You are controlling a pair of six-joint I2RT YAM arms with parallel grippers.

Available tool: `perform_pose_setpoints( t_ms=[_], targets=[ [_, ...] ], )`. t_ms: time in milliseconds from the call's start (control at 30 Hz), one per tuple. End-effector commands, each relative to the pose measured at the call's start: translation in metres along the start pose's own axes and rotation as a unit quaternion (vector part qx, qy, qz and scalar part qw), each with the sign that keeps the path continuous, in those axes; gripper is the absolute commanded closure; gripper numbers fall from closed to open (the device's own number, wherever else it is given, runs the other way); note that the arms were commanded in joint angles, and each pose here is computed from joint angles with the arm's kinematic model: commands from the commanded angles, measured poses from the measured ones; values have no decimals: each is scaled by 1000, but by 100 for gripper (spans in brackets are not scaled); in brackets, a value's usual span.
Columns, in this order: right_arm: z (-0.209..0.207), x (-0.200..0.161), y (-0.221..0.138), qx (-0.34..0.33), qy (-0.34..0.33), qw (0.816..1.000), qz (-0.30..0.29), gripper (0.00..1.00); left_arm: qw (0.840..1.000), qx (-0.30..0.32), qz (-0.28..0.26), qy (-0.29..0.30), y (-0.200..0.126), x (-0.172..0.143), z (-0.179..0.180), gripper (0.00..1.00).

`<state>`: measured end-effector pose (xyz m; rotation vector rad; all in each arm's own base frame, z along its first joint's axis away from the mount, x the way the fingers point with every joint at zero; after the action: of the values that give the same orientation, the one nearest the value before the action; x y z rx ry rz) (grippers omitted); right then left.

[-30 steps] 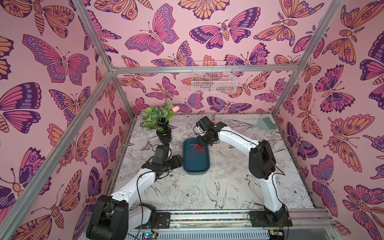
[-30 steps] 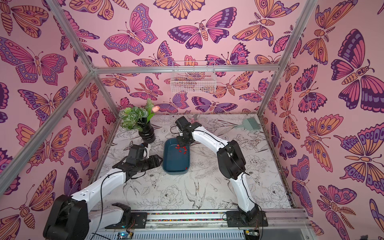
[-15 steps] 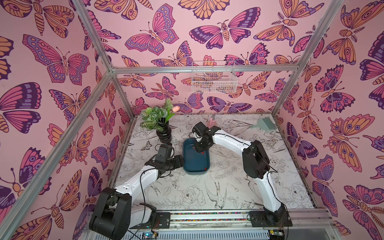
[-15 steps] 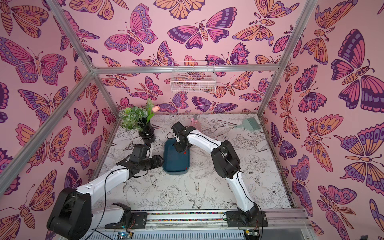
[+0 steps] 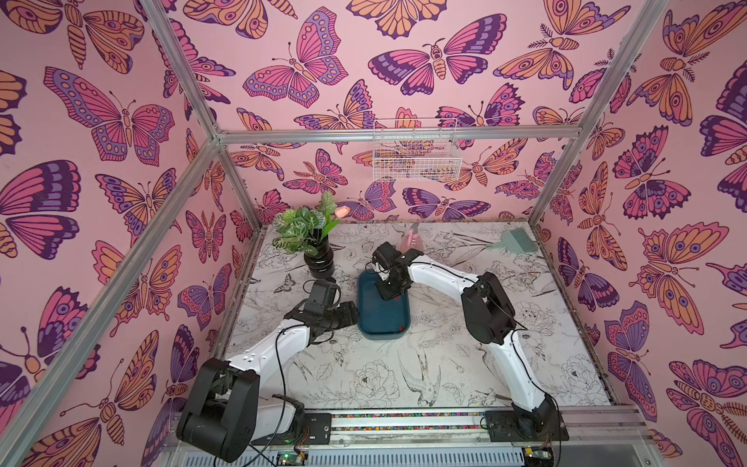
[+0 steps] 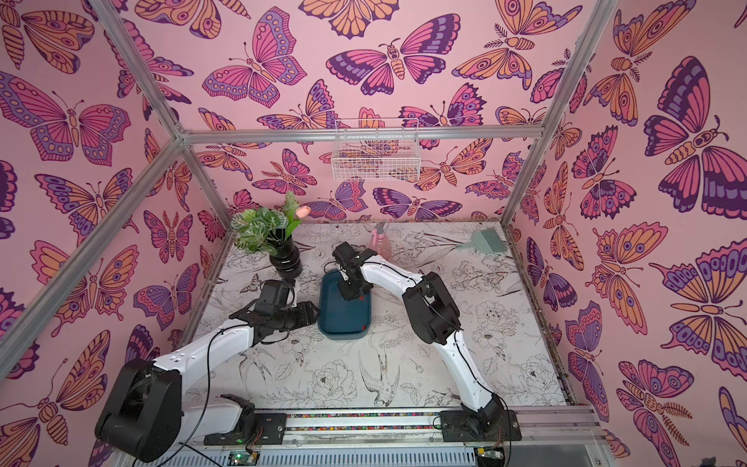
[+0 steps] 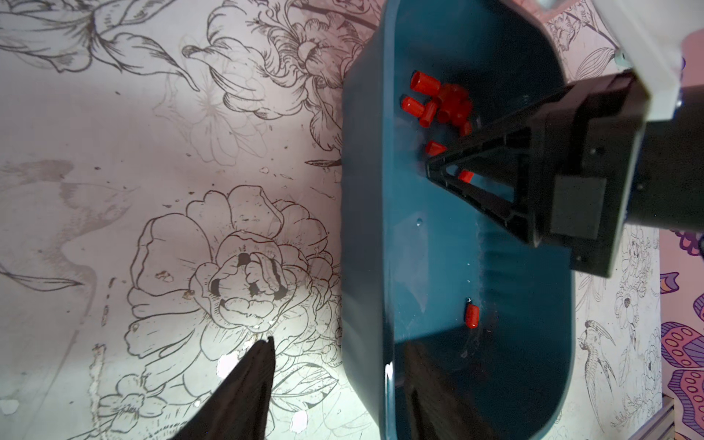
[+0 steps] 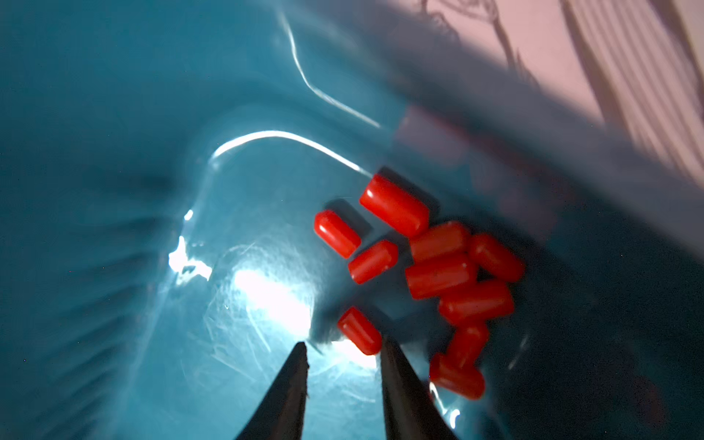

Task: Take the screw protection sleeves out of the storage box
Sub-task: Pick up the screw protection sleeve from the storage box.

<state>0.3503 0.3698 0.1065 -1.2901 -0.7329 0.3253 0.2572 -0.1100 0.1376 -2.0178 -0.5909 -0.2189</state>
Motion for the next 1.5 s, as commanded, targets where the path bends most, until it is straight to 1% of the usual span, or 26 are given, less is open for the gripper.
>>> perform_pose_setpoints(
  t_ms=[0, 567, 1000, 1200, 1467],
  targets=[
    [2, 3, 3, 1, -11, 1000, 4, 63, 1000, 4, 3, 4, 1, 0, 0, 41],
    [-1, 2, 15, -9, -10, 1000, 12, 66, 1000, 5, 4, 6, 2, 0, 0, 41],
    [1, 3, 10, -6, -8, 1000, 10, 76, 1000, 7, 5, 6, 2, -1, 1, 41],
    [3, 5, -7, -1, -6, 1000, -4, 78, 1000, 9, 6, 6, 3, -2, 2, 41],
    [6, 5, -53, 7, -1, 999, -42, 78, 1000, 7, 7, 5, 2, -3, 2, 42]
  ],
)
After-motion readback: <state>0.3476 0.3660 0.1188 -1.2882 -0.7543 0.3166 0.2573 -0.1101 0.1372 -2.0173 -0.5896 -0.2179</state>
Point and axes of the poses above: each gripper's point midway between its finger pads, its own y axis out along the fingers, its own z axis along the line the jaws close on, x = y × z, the point moved 8 cm from there along -y, back along the fingers, and after that the axes turned 5 degrees about -y, right-handed, at the moved point
